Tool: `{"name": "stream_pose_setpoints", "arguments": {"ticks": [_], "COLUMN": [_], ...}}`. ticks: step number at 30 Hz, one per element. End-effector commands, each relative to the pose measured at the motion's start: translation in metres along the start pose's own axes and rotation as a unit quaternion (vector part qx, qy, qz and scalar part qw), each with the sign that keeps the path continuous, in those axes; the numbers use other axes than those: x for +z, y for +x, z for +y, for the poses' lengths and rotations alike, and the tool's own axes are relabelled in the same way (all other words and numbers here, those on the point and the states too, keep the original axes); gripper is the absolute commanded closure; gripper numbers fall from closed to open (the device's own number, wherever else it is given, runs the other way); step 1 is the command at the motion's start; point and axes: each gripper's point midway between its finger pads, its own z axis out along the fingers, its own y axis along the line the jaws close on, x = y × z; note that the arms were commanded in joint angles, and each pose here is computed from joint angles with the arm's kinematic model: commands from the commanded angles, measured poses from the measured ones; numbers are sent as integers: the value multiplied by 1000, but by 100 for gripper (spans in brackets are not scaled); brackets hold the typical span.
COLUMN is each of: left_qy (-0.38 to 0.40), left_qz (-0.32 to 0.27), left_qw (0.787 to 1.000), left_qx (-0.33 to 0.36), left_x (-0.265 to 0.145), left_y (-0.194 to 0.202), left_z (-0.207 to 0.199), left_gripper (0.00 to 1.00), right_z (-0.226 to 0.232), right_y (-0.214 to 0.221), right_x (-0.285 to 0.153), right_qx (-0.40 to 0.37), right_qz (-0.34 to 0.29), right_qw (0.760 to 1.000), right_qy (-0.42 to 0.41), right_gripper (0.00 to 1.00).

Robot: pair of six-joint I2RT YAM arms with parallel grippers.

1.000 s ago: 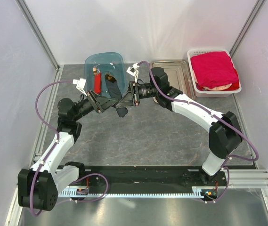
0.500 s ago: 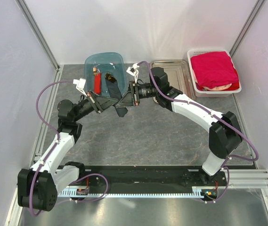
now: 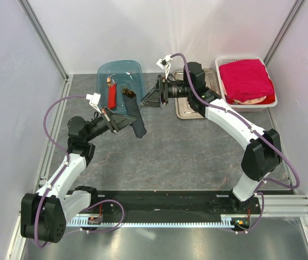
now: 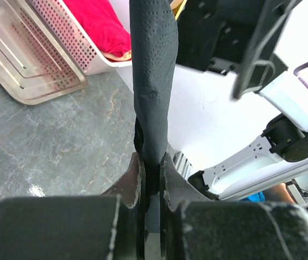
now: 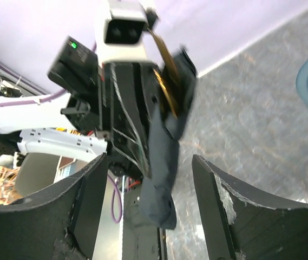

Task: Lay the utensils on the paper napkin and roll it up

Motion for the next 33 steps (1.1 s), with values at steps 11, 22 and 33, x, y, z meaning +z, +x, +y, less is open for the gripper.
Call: {"name": "stream_pose_setpoints", "arguments": {"ticks": [11,22,33], "left_qy": [41,41,41], "left_qz": [2,5,-11], "left_qw": [998,998,998], "left_qx": [48,45,53], "left_x": [0,0,3], "left_y": [-4,-1,-13], "left_z": [-22,-22,-27], "left_gripper": [98,98,98], "right_z": [11,7,1], "right_y": [-12,-6,10], "right_x": [19,28,19], "right_qx": [-24,-31,-8], "right_qz": [-6,-6,6], "right_qw": [1000,999,1000], "right_qy": [-8,2,16], "right_gripper": [30,100,34]}}
